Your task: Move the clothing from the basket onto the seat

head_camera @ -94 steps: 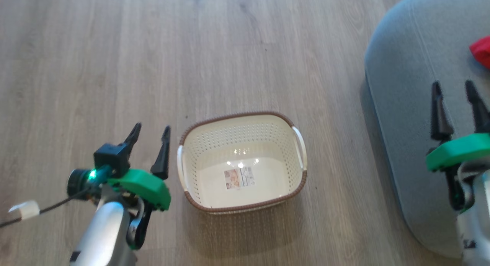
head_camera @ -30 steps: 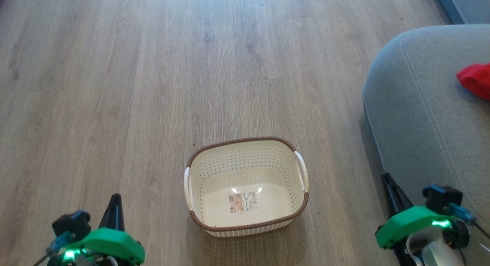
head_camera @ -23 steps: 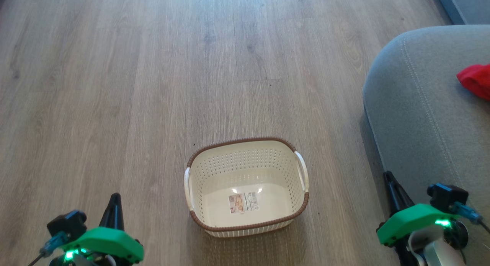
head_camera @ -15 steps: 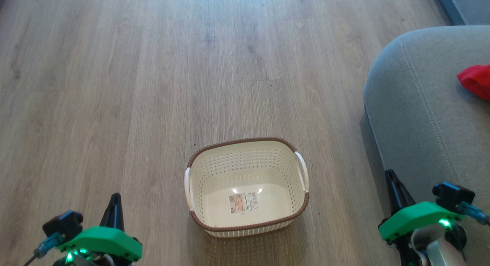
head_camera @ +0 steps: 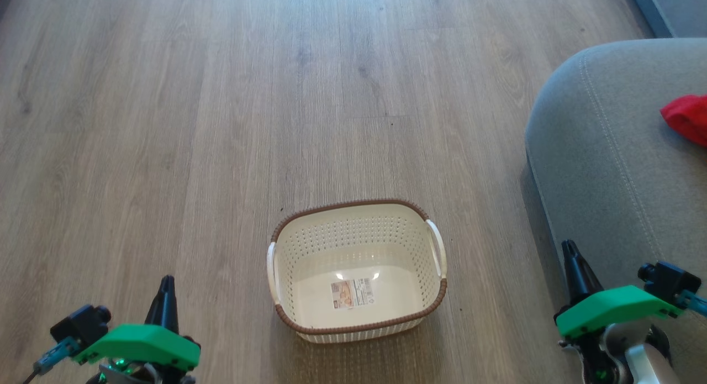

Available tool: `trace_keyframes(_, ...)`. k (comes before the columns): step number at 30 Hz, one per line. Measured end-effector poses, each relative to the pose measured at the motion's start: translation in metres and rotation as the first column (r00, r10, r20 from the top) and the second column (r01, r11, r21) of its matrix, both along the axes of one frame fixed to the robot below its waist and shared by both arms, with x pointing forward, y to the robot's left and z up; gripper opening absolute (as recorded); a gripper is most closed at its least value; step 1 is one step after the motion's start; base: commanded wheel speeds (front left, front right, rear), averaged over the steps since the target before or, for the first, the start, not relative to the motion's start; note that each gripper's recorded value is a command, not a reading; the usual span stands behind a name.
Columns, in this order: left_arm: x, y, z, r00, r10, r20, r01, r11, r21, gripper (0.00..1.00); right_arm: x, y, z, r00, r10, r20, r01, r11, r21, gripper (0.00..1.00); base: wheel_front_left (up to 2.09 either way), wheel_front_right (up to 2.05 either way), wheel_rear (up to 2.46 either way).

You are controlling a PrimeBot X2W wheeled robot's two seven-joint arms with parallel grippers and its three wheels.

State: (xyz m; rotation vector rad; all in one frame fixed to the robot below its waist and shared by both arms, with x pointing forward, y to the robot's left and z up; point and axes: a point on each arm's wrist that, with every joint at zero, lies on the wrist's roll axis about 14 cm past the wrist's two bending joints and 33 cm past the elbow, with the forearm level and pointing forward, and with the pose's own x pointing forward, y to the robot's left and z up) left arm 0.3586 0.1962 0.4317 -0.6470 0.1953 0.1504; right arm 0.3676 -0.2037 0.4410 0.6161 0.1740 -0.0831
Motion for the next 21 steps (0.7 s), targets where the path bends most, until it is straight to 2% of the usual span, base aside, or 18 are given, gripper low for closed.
trace_keyframes(11,0.0008,-0.0005,0.0017,1.0,0.02,0.004,-0.02,0.993,-0.113,0.0,0.0019,-0.0023,0.0042,0.999,-0.033,0.007,0.032,0.993,0.111,0.0,0.0,0.0,0.0)
trace_keyframes(21,0.0032,-0.002,0.0059,0.999,0.036,0.013,-0.032,0.971,-0.236,0.0,0.0036,-0.0031,0.0079,0.998,-0.06,0.008,0.057,0.97,0.236,0.0,0.0,0.0,0.0)
